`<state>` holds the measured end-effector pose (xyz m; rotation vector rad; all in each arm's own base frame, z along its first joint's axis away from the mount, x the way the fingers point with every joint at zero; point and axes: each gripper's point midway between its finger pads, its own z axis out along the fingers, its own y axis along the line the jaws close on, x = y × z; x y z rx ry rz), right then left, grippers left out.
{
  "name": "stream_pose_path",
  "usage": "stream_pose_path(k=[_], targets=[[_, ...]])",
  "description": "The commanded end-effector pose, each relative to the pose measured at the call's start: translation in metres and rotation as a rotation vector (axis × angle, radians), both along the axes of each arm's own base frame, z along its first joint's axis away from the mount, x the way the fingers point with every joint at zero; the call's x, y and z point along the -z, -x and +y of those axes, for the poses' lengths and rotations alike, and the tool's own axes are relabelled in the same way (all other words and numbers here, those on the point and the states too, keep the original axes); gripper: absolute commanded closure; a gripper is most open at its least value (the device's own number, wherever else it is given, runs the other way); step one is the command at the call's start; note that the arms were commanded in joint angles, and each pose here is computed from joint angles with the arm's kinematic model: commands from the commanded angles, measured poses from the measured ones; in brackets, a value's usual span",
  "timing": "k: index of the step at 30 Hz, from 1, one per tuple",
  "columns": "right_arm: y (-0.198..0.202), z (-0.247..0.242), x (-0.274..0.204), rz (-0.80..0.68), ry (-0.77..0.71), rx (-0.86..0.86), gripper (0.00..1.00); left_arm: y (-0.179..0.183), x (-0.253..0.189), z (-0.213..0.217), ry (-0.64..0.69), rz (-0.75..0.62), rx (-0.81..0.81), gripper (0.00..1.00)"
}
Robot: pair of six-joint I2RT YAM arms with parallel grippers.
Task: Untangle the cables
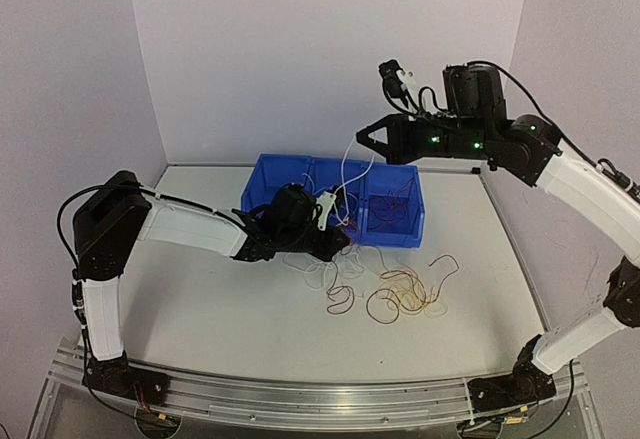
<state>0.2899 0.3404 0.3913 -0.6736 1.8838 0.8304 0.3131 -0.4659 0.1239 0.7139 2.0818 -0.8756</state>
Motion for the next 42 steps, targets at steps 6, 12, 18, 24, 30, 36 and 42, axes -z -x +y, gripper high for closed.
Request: stream_pose_path(k=[6, 12, 18, 24, 30, 36, 42], targets=[[-0.003, -0.051, -0.072, -0.154, -0.067, 0.206, 1.0, -0.017, 0.02, 0.015, -0.023, -0.003, -0.156, 1.0], [-0.028, -0.117, -0.121, -0.365, 0.058, 0.549, 1.0, 0.003, 0.053, 0.042, -0.085, 0.076, -0.171, 1.0], [-0.045, -0.154, -0.14, -0.477, 0.222, 0.753, 1.0, 0.034, 0.066, 0.063, -0.104, 0.135, -0.108, 0.97], [-0.067, -0.205, -0.161, -0.524, 0.334, 0.951, 1.0, 0.049, 0.069, 0.084, -0.117, 0.16, -0.118, 0.99], [-0.084, -0.266, -0.187, -0.546, 0.389, 1.148, 1.0, 0.05, 0.072, 0.104, -0.157, 0.158, -0.177, 0.99], [-0.081, -0.31, -0.224, -0.607, 0.435, 1.279, 1.0, 0.055, 0.076, 0.113, -0.162, 0.168, -0.195, 0.99], [-0.074, -0.337, -0.256, -0.662, 0.449, 1.369, 1.0, 0.059, 0.085, 0.121, -0.195, 0.179, -0.196, 0.97]])
